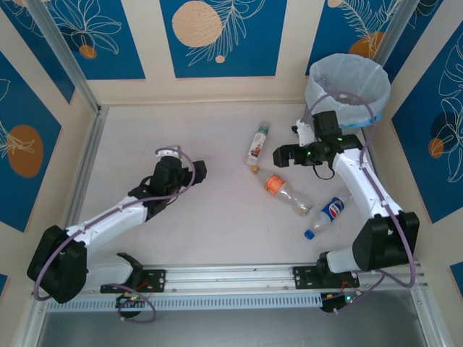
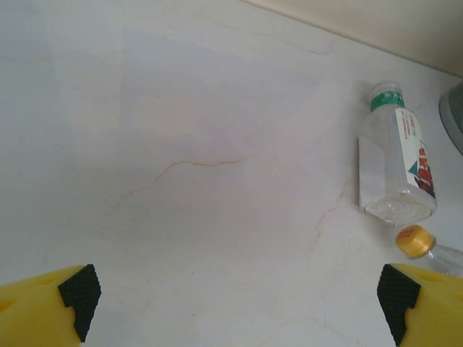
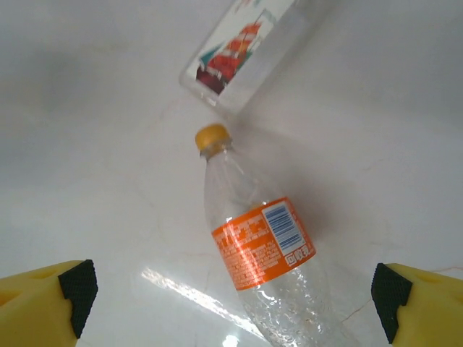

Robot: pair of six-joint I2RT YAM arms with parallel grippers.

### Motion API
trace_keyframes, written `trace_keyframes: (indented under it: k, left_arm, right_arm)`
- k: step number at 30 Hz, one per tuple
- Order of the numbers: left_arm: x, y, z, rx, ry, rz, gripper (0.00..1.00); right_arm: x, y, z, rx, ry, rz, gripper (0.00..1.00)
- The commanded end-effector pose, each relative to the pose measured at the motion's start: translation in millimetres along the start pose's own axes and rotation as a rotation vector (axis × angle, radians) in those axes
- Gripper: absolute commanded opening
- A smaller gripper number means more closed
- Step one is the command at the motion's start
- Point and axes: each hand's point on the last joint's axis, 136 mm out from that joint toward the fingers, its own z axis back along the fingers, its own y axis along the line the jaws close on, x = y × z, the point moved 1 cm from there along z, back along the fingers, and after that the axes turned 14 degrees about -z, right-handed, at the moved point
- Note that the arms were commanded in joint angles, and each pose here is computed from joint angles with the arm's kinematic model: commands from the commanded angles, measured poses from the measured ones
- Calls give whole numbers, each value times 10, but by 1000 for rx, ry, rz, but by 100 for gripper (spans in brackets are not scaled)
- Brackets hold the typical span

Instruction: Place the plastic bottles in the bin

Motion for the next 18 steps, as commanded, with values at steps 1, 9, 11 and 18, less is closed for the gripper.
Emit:
trace_keyframes:
  k: [1,9,11,18]
  left_arm:
    - [-2,146,63,24,-17,51,99]
    - [26,411,207,114,-27,74,99]
    - [39,473,245,139,-31,82,99]
    - [1,599,304,193,-25,94,99]
  right_arm:
    - [-179,-46,-197,-32,98,120,98]
    - [-574,-181,-729,-124,402,348,99]
    - [-674,-252,-840,-158,471,395,100]
    - [-787,-381,-1114,-224,547,473,100]
